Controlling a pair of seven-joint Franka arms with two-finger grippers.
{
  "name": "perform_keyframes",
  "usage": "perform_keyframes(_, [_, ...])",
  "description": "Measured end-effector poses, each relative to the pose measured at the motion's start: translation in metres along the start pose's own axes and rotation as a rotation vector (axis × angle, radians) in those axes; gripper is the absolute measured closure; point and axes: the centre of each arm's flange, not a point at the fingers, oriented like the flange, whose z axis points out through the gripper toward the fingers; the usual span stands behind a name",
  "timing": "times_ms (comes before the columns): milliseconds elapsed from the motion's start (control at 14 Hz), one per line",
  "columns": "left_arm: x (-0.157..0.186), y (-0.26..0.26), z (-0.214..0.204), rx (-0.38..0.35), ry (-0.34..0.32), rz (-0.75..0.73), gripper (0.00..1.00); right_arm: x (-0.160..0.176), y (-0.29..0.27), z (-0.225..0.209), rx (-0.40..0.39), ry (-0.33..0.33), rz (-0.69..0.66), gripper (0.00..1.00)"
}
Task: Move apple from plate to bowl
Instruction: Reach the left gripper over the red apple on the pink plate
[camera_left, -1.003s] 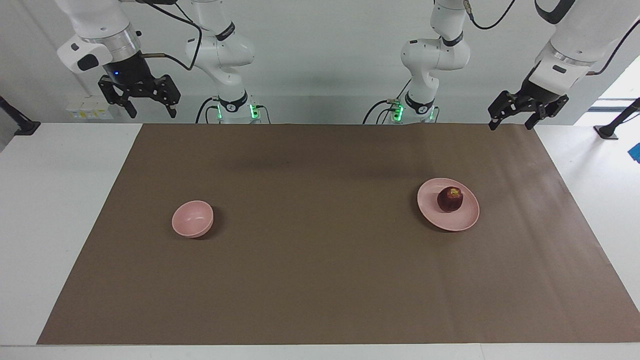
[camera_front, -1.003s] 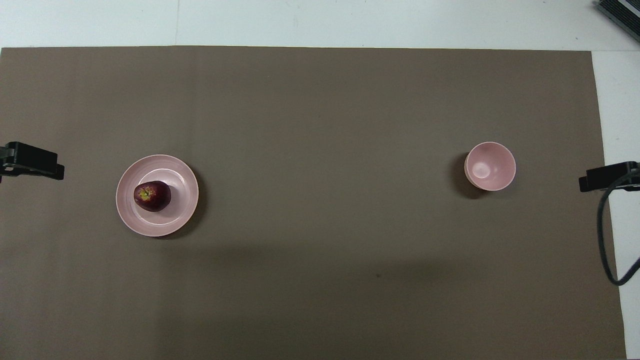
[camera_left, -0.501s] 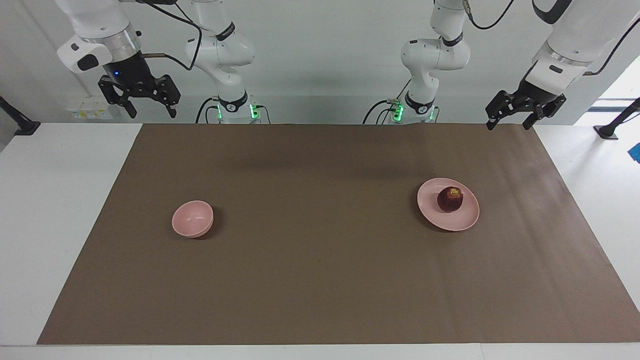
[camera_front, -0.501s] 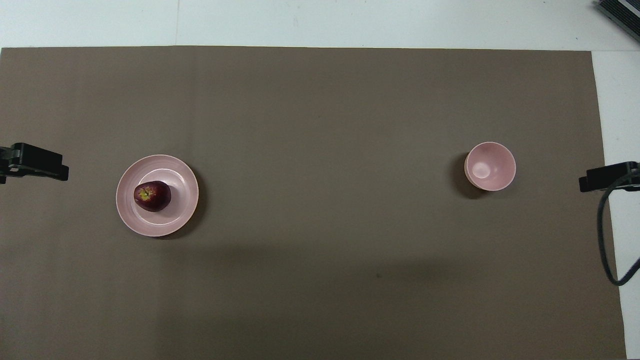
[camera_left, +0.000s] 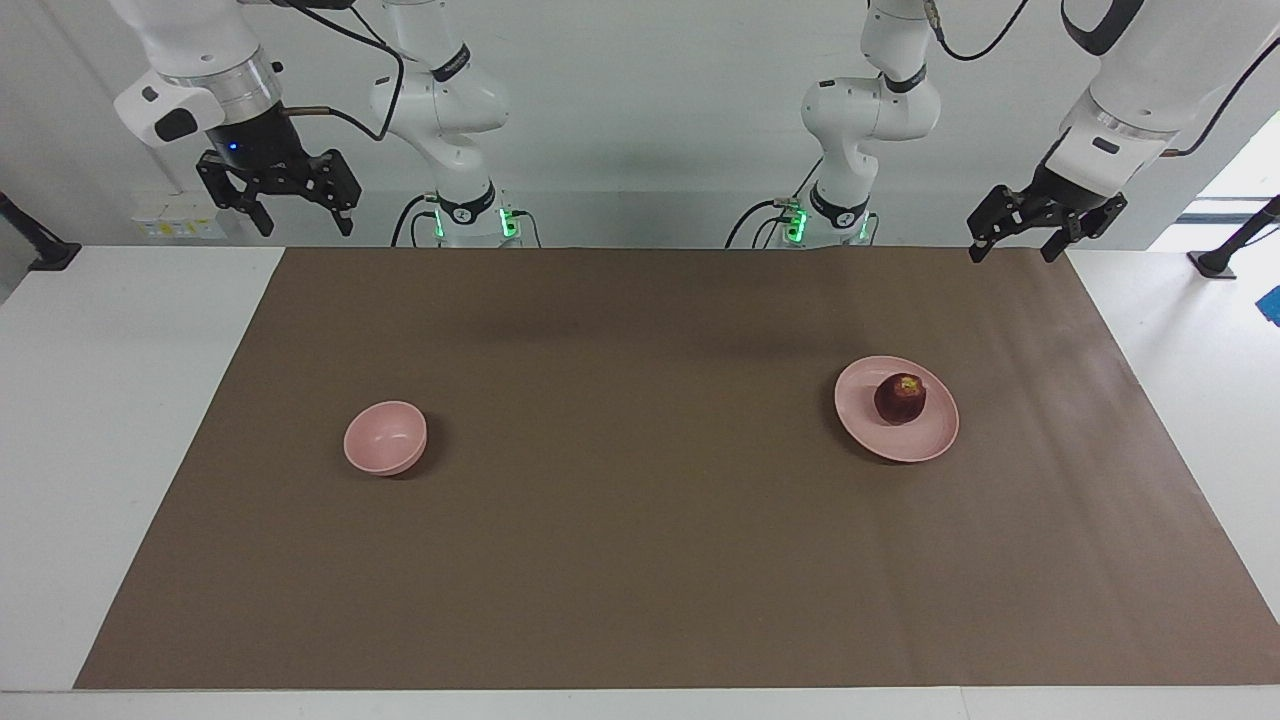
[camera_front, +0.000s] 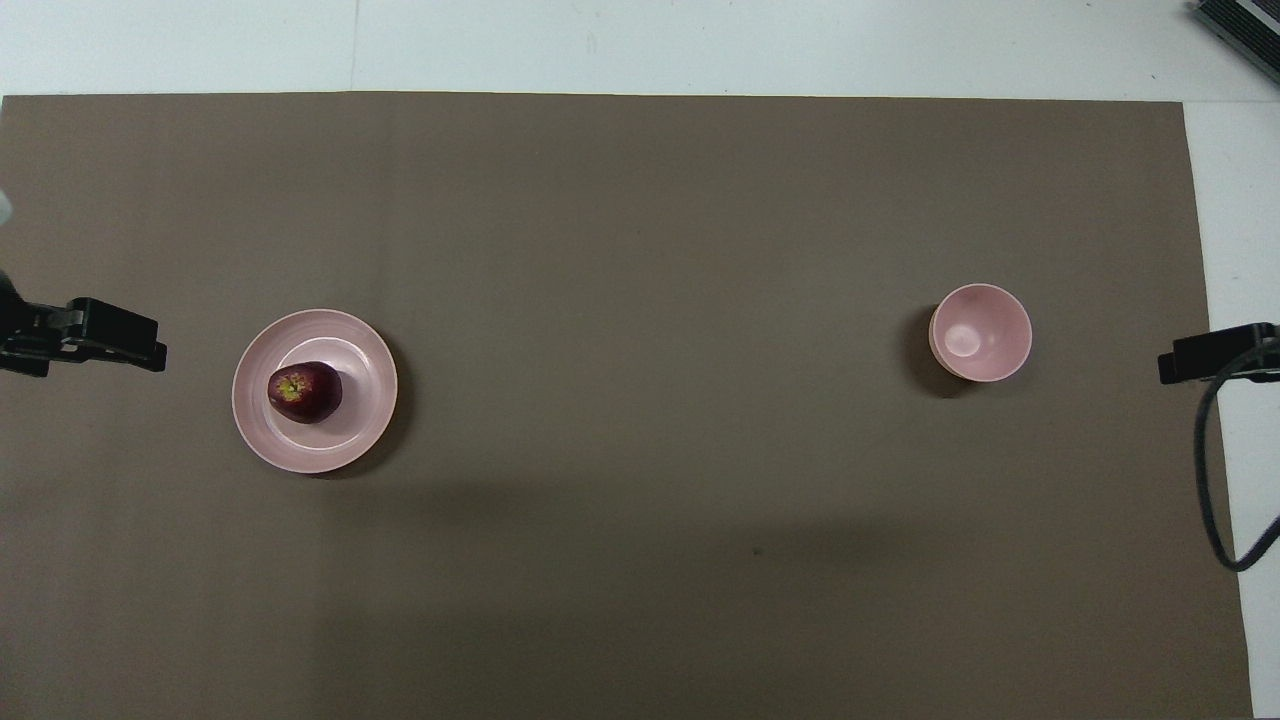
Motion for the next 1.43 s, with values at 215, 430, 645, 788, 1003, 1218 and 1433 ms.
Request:
perform_keyframes(215, [0.004,0.000,0.018,0.000,-0.001,0.000,0.00,0.000,0.000,0.000,0.000,0.000,0.000,0.00])
perform_keyframes(430, [0.010,0.001,0.038,0.000,0.007,0.002,0.00,0.000,0.000,0.000,0.000,0.000,0.000,0.00])
perform_keyframes(645, [0.012,0.002,0.058,0.001,0.005,0.004,0.00,0.000,0.000,0.000,0.000,0.000,0.000,0.00])
perform_keyframes(788, [0.014,0.003,0.072,0.001,0.008,0.004,0.00,0.000,0.000,0.000,0.000,0.000,0.000,0.00])
perform_keyframes(1003, [0.016,0.002,0.092,0.001,0.011,0.004,0.00,0.000,0.000,0.000,0.000,0.000,0.000,0.00])
perform_keyframes(1218, [0.017,0.005,0.107,0.002,0.015,0.008,0.00,0.000,0.000,0.000,0.000,0.000,0.000,0.00])
perform_keyframes(1433, [0.017,0.013,0.120,0.003,0.023,0.022,0.00,0.000,0.000,0.000,0.000,0.000,0.000,0.00])
